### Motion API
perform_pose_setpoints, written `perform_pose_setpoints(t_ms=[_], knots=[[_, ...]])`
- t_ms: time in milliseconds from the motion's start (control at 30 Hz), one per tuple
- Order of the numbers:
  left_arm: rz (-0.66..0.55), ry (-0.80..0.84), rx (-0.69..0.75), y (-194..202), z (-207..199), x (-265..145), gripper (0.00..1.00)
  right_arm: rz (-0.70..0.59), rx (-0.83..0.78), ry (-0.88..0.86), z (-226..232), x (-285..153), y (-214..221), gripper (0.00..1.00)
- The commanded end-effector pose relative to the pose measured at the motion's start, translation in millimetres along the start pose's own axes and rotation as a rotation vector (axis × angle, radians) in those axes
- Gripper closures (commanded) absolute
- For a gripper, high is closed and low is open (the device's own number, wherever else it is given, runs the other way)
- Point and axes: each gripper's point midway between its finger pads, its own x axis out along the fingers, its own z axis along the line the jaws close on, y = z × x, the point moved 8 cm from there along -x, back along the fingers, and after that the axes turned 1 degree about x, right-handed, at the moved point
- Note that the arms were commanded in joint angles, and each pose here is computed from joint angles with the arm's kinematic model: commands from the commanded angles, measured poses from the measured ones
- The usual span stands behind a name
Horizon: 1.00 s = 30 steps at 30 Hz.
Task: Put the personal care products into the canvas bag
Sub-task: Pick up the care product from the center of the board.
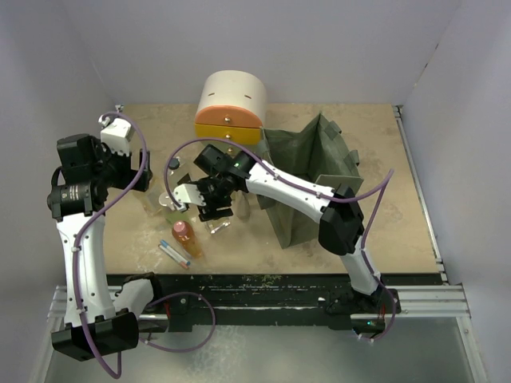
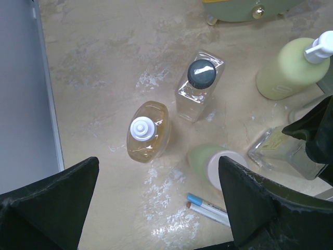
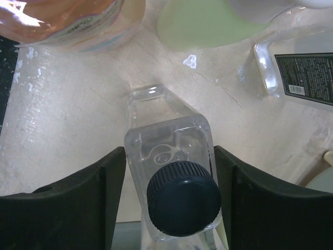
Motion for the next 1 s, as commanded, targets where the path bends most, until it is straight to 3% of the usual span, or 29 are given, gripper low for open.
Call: perform_pose_setpoints(t_ms=[0,133,400,767,967], knots=[[-0.053,0.002,-0.012,-5.4,-0.3,-3.4,0.01,-0.008,-0.044,0.027,-2.1,-17.6,-9.1,0.37],[-0.052,0.006,-0.011,-3.7,-1.2,-3.7,0.01,-0.027,-0.048,0.031,-3.1,-21.4,-14.0,0.54],[-0.049,0.021,-0.010,-3.4,-1.9,-1.6,0.01,-0.103,-0.013,0.027,2.5,-47.8,-31.1,1.00],[-0.067,0.057,-0.003,-5.1,-4.9,-0.6,0.01,-0.305,0.034,0.101,25.2,-130.3,-68.3,1.00],[-0.075,0.076,0.002,-9.3,-6.0,-2.4,0.01,-0.350,0.011,0.169,38.4,-174.3,-77.4,1.00]])
